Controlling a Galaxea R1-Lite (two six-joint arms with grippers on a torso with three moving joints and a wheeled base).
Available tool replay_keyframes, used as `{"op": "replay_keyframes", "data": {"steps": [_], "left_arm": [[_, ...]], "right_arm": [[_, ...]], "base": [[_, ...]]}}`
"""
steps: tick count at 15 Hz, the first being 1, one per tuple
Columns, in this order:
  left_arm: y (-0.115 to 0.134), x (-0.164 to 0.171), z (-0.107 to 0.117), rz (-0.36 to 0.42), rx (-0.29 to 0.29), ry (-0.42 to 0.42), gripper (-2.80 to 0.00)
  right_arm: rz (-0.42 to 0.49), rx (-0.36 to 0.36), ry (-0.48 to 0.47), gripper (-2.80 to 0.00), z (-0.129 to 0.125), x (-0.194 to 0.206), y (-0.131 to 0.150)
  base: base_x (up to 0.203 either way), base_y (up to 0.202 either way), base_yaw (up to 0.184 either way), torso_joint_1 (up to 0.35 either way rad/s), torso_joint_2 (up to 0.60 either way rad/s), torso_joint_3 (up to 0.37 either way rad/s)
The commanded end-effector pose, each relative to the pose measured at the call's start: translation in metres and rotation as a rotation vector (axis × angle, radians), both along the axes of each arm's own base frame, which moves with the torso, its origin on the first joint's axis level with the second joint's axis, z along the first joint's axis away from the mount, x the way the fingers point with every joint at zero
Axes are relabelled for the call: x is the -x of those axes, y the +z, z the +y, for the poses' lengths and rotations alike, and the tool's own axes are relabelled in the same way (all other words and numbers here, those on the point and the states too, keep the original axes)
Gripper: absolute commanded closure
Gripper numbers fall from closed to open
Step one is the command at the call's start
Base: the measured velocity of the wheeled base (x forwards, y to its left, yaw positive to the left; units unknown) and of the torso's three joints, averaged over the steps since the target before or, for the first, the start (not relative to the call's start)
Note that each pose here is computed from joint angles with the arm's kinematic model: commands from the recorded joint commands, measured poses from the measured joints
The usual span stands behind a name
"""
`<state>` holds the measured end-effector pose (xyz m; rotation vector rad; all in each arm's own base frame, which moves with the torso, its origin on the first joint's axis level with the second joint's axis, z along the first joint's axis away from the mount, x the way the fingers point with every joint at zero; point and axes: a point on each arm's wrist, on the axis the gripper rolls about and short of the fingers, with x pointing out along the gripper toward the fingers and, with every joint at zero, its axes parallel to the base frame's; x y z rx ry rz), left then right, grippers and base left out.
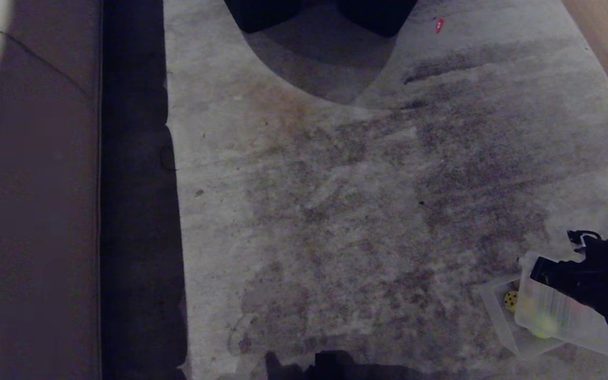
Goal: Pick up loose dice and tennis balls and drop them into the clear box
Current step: Close the lid
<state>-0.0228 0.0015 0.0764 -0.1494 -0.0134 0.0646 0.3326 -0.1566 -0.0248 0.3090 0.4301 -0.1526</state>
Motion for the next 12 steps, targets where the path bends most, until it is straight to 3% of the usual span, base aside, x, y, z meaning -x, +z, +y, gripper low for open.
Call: {"op": "replay_keyframes", "data": {"steps": [1,7,8,12], "left_arm": [[0.0,0.0,0.0,-0.001,0.001,0.001,0.0],[0.0,0.0,0.0,-0.001,0.001,0.002,0.0],[0.0,0.0,0.0,0.0,0.001,0.001,0.0],[0.0,0.0,0.0,0.001,0.001,0.001,0.0]], "right_arm": [[0.013,-0.008,0.01,-2.8,0.002,-0.004,-0.01],[-0.002,0.015,-0.006,-2.8,-0.002,-0.018,-0.021],[-0.002,0.021,-0.007,0.0,-0.002,-0.018,-0.021],[0.004,0.076,0.017,0.0,-0.003,-0.019,-0.022]], "base": [[0.0,0.0,0.0,0.0,0.0,0.0],[0.0,0.0,0.0,0.0,0.0,0.0],[0.0,0.0,0.0,0.0,0.0,0.0],[0.0,0.0,0.0,0.0,0.0,0.0]]}}
